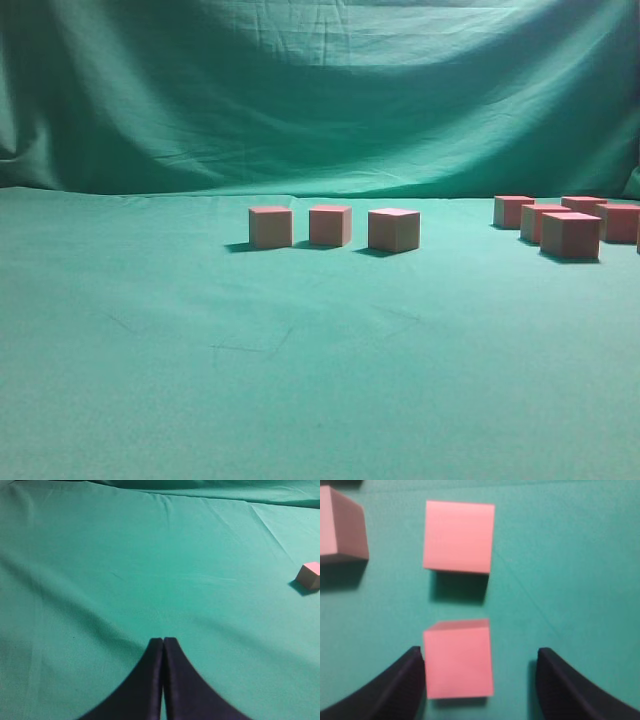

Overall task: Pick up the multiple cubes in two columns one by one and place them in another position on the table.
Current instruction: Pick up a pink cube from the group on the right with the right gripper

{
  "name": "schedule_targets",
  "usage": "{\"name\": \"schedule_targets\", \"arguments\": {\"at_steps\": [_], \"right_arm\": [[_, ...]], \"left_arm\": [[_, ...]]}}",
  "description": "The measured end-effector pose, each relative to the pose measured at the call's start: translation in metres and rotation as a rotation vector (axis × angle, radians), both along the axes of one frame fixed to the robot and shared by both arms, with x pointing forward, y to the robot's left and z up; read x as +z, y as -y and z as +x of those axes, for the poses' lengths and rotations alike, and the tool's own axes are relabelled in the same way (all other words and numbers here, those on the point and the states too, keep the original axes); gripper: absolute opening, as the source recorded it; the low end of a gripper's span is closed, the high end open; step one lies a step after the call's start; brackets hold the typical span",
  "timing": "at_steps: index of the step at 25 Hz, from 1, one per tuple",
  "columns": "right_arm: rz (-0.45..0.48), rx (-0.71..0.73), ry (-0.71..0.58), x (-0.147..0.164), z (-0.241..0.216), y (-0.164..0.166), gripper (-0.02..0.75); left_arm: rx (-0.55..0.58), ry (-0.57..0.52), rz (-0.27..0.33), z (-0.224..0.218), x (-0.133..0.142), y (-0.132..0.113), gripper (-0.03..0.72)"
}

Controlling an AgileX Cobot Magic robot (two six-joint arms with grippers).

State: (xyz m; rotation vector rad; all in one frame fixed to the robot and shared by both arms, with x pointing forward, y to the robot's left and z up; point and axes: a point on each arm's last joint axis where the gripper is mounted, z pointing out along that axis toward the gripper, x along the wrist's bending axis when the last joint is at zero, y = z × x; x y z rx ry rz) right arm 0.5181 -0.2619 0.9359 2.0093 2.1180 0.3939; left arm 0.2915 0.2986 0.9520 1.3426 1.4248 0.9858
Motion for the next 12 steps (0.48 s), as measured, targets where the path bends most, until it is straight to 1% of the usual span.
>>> {"name": "schedule_targets", "arguments": {"at_steps": [6,8,9,10,12], "right_arm": [[-0.004,0.019,-0.003,-0.010,0.004,-0.001,0.420],[-0.005,0.022,-0.005,-0.012,0.005,-0.002,0.297],[-0.005,0.023,-0.006,-0.012,0.005,-0.002,0.258],[-0.005,0.023,-0.006,-0.012,0.005,-0.002,0.244],[-0.002,0.024,-0.011,-0.010,0.004,-0.003,0.255]], "left_arm": [[0.000,0.000,0.000,0.000,0.000,0.000,0.000],[0.000,0.000,0.000,0.000,0.000,0.000,0.000],[0.000,0.000,0.000,0.000,0.000,0.000,0.000],[0.000,0.000,0.000,0.000,0.000,0.000,0.000],[0.000,0.000,0.000,0.000,0.000,0.000,0.000]]}}
